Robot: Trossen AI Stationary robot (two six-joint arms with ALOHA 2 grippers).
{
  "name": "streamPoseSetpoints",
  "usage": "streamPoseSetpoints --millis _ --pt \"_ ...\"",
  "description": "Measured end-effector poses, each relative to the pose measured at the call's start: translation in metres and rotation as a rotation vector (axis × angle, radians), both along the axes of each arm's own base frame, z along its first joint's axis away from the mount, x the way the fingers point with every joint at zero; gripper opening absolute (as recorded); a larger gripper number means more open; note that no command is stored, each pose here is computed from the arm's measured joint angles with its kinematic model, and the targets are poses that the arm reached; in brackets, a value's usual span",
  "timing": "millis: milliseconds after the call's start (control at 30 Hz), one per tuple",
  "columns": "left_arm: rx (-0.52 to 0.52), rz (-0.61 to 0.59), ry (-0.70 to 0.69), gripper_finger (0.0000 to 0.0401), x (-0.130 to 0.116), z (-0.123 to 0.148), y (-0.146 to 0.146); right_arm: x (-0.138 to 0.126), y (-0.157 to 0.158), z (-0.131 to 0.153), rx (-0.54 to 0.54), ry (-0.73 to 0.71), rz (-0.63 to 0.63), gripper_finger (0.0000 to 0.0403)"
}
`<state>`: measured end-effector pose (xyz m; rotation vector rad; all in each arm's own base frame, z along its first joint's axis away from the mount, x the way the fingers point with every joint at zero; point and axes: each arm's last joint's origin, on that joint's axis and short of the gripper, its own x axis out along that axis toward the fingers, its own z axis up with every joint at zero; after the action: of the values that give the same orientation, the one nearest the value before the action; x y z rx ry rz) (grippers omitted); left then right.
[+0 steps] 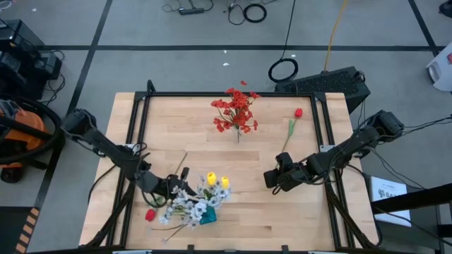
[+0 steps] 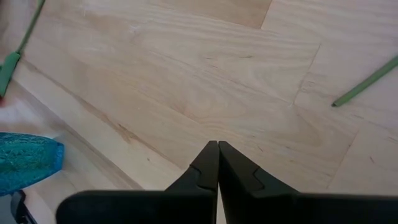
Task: Sort flowers into vase by color
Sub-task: Put the top red tulip into the transparent flower vase
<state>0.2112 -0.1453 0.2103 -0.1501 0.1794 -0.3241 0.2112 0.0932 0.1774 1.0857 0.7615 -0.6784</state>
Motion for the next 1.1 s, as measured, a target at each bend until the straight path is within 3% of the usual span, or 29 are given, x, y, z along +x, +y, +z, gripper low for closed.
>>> streamPoseSetpoints --millis 133,267,467,700,900,1100 --pt "0.039 0.004 0.066 0.0076 -0.009 0.003 0.007 0.0 0.0 0.0 0.009 -0.002 -0.013 0.0" --pt "-0.038 0.119 0.174 0.0073 -0.02 0.006 0.018 0.0 0.0 0.002 0.015 -0.016 -0.014 0.0" --pt "-0.068 0.232 0.376 0.0072 -0.043 0.002 0.036 -0.001 -0.012 0.013 -0.005 -0.053 -0.034 0.0" --pt "-0.171 0.44 0.605 0.0072 -0.061 -0.013 0.051 -0.003 -0.049 0.023 -0.144 -0.089 -0.243 0.0" --pt "-0.262 0.618 0.736 0.0072 -0.069 -0.023 0.062 -0.008 -0.088 0.024 -0.143 0.01 -0.358 0.0" --pt "-0.264 0.649 0.742 0.0072 -0.068 -0.024 0.066 -0.02 -0.121 0.018 -0.111 0.171 -0.428 0.0"
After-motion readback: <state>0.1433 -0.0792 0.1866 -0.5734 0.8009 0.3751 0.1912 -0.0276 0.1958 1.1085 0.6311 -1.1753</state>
